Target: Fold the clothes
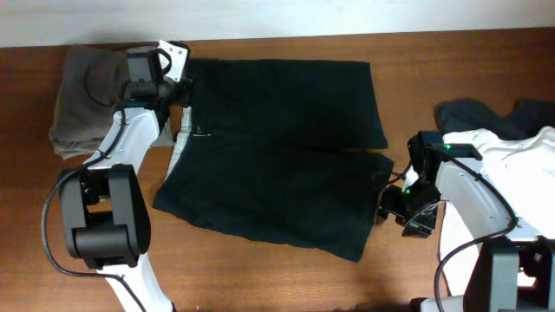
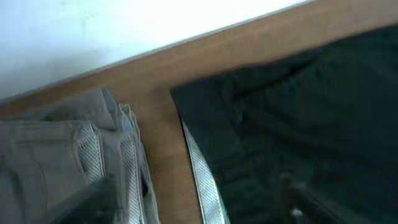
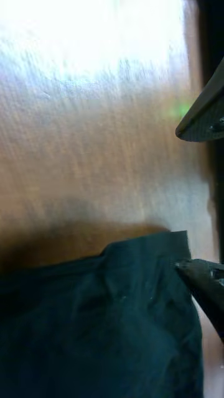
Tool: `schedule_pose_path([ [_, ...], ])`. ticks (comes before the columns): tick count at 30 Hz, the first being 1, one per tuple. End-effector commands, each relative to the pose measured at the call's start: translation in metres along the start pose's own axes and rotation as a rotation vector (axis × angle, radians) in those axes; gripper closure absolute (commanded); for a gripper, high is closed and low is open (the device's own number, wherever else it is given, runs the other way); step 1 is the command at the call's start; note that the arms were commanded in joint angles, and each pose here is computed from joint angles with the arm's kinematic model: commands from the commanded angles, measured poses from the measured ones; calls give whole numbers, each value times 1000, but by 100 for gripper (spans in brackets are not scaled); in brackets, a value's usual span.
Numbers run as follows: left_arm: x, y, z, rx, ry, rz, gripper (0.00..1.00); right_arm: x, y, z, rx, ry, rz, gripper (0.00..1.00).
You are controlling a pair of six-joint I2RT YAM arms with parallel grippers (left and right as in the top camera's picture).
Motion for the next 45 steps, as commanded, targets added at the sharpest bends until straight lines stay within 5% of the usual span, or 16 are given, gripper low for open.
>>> schedule_pose_path([
  [1,6,-7,7,1,-9,66,13,-24,29,6,127,-41,142,36],
  [8,52,-114,13,-20,-108,136,13,-51,85,28,229,-100,167,36],
  [9,53,-132,12,-24,-127,151,13,-51,85,29,229,-104,165,61],
  [11,50,-156,7,-40,-156,192,13,-47,84,25,196,-95,131,91],
  [12,46,-164,5,-51,-163,228,13,-43,83,21,163,-77,106,96],
  [16,25,-175,-6,-88,-270,392,13,-19,50,-1,1,44,-14,96],
  [23,-9,-194,-25,-197,-343,664,14,3,-3,-8,30,79,-158,96],
  [30,-120,-163,-58,-280,-555,974,14,3,-3,-8,29,60,-158,96],
  [33,-160,-155,-60,-276,-690,1000,16,3,-3,-8,27,49,-158,96],
  [36,-190,-149,-66,-308,-758,979,48,4,-3,-7,32,48,-166,96],
  [45,-223,-131,-83,-330,-792,845,54,4,-3,-7,31,48,-165,96],
])
Point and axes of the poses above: each gripper's point midway between its finger pads, its own y axis out along the fingers, its own z axis along the line the jaws close on, x = y × z, the point moved 10 cm from there along -y, back along the fingers, and after that the axes turned 5 degrees about y, right-handed, at the moved point
